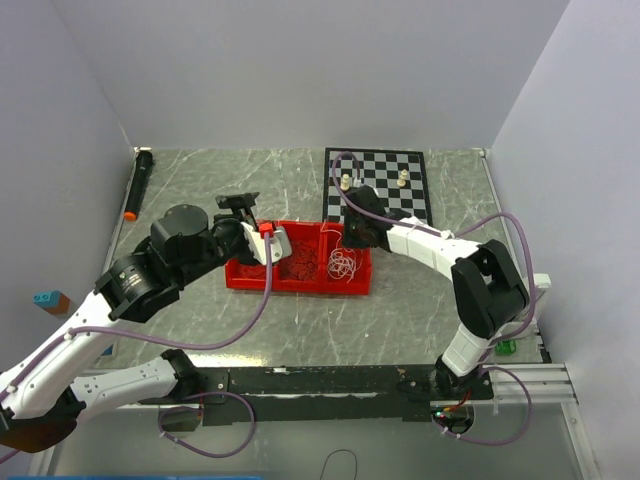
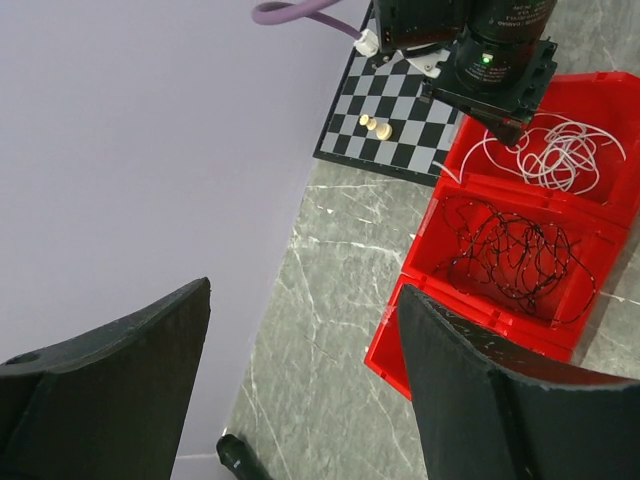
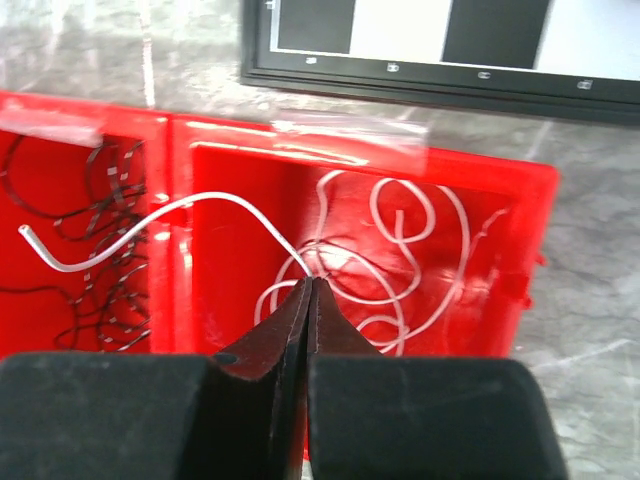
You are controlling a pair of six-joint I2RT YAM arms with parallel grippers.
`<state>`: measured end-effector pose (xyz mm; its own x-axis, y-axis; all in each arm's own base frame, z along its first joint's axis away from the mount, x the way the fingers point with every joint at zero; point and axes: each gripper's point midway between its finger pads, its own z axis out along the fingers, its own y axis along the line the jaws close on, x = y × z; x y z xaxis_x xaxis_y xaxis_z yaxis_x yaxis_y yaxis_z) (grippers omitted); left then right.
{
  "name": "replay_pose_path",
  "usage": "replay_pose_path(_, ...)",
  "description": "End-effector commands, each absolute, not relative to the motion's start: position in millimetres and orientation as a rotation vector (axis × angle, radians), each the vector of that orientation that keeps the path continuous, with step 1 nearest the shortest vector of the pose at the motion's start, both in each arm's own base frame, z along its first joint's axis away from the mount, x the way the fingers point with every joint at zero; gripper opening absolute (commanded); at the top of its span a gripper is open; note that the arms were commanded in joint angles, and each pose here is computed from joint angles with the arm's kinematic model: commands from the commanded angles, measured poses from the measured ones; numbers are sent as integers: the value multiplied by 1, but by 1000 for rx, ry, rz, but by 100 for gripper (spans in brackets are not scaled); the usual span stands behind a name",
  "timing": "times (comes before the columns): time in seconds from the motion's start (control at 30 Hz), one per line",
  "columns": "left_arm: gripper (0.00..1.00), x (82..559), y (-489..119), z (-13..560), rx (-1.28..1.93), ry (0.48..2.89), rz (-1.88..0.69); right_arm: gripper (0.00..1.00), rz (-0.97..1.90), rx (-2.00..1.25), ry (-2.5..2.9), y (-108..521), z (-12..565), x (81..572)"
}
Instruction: Untangle the cables
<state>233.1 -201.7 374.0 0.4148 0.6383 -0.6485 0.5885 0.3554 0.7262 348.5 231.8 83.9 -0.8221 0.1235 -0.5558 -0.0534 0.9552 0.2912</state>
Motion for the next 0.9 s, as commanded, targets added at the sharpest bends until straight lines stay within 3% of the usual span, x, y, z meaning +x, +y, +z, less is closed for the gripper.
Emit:
replay_pose_path(0.0, 79, 234, -199, 401, 1233, 1205, 48, 0, 285, 89, 2548, 219, 68, 348)
replay_pose_path(0.37, 79, 236, -199, 405, 1230, 1201, 53, 1, 208, 109, 2631, 223, 42, 356)
replay_pose_path(0.67, 82, 243, -203, 392, 1175, 1279, 7, 42, 388, 96, 2461, 232, 124, 354)
replay_pose_path(0.87, 82, 255, -208, 358, 1144, 1471, -86, 59, 396, 106, 2382, 216, 161, 340)
